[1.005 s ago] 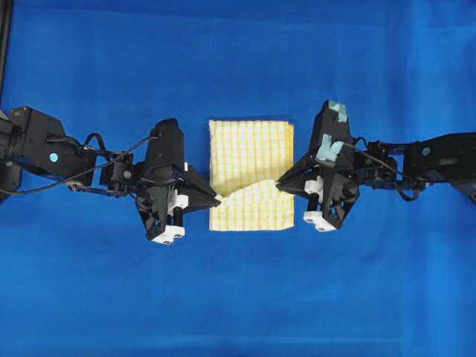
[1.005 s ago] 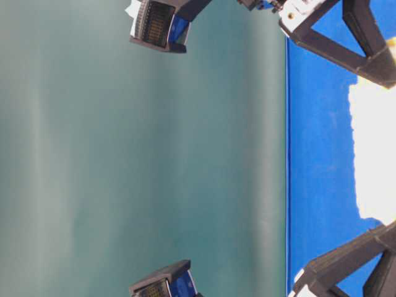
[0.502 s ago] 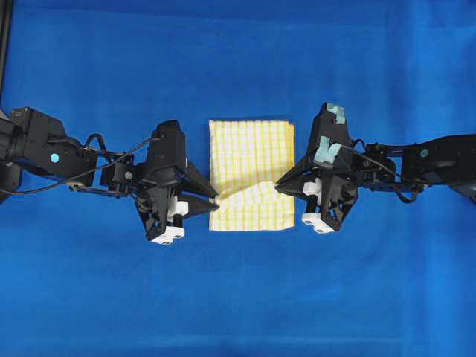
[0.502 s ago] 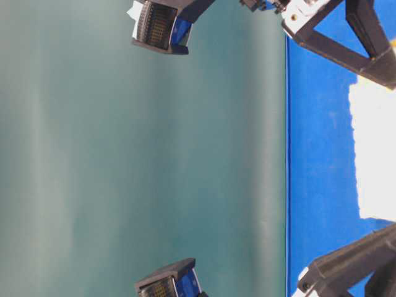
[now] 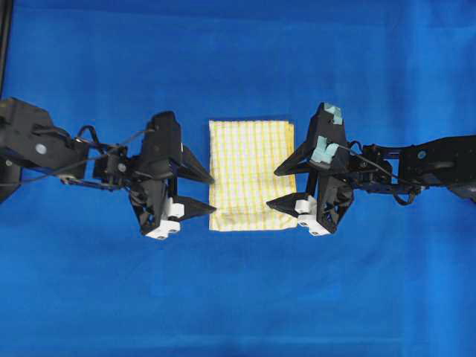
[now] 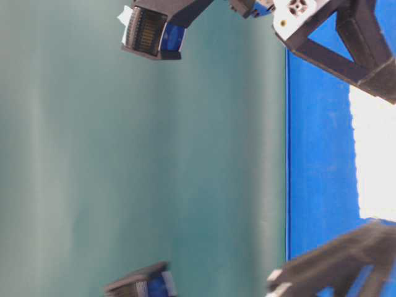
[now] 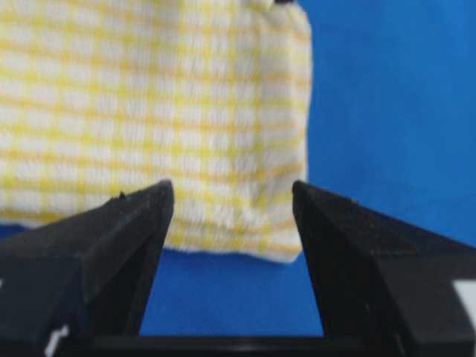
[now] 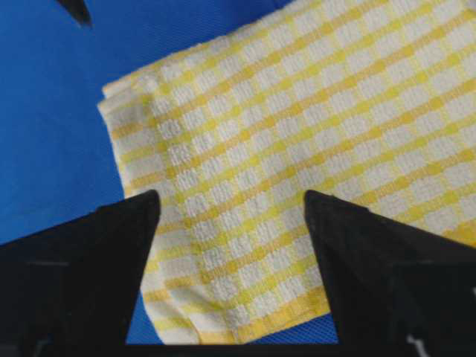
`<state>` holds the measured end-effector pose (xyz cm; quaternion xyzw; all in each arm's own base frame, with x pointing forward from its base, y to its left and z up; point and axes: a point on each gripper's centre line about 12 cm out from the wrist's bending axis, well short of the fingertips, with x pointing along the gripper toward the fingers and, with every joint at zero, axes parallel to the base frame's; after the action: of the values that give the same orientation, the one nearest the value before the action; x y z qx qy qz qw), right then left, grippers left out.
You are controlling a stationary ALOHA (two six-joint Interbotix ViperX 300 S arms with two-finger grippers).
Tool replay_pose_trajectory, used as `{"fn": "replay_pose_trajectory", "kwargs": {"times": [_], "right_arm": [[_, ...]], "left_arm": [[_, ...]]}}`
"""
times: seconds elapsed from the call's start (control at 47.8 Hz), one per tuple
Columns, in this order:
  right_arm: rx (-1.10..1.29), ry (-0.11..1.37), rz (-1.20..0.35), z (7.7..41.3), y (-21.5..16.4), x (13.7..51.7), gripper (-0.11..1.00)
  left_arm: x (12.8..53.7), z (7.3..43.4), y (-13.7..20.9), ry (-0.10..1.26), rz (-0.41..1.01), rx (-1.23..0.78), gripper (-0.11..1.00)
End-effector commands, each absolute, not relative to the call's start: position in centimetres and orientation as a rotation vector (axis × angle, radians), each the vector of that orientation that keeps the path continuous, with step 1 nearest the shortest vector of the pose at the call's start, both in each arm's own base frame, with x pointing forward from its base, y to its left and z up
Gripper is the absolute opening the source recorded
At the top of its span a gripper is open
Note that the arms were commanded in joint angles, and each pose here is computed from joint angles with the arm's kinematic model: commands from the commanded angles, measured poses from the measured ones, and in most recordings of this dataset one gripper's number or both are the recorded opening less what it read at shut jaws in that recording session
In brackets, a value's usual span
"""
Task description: Fold the yellow towel.
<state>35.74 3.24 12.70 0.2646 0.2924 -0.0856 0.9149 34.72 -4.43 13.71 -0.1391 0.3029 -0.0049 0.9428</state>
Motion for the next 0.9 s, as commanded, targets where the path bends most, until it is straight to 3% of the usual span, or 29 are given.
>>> {"fn": "replay_pose_trajectory", "kwargs": {"times": [0.0, 0.272, 0.481, 0.879], "right_arm": [[0.545, 0.538, -0.149, 15.0, 3.4, 36.0, 0.74], [0.419, 0.446, -0.069, 20.7, 2.5, 33.3, 0.75], [0.287, 0.357, -0.053, 25.4, 0.4, 29.0, 0.75], [0.131, 0.288, -0.071, 28.4, -1.6, 20.0, 0.74]], "left_arm": [[34.4, 16.3, -4.1, 0.573, -0.015, -0.284, 0.58], [31.7, 19.6, -3.1, 0.502, -0.024, -0.231, 0.58], [28.5, 22.3, -2.1, 0.396, -0.039, -0.135, 0.58], [20.6, 26.1, -0.9, 0.167, -0.038, -0.046, 0.58]]}}
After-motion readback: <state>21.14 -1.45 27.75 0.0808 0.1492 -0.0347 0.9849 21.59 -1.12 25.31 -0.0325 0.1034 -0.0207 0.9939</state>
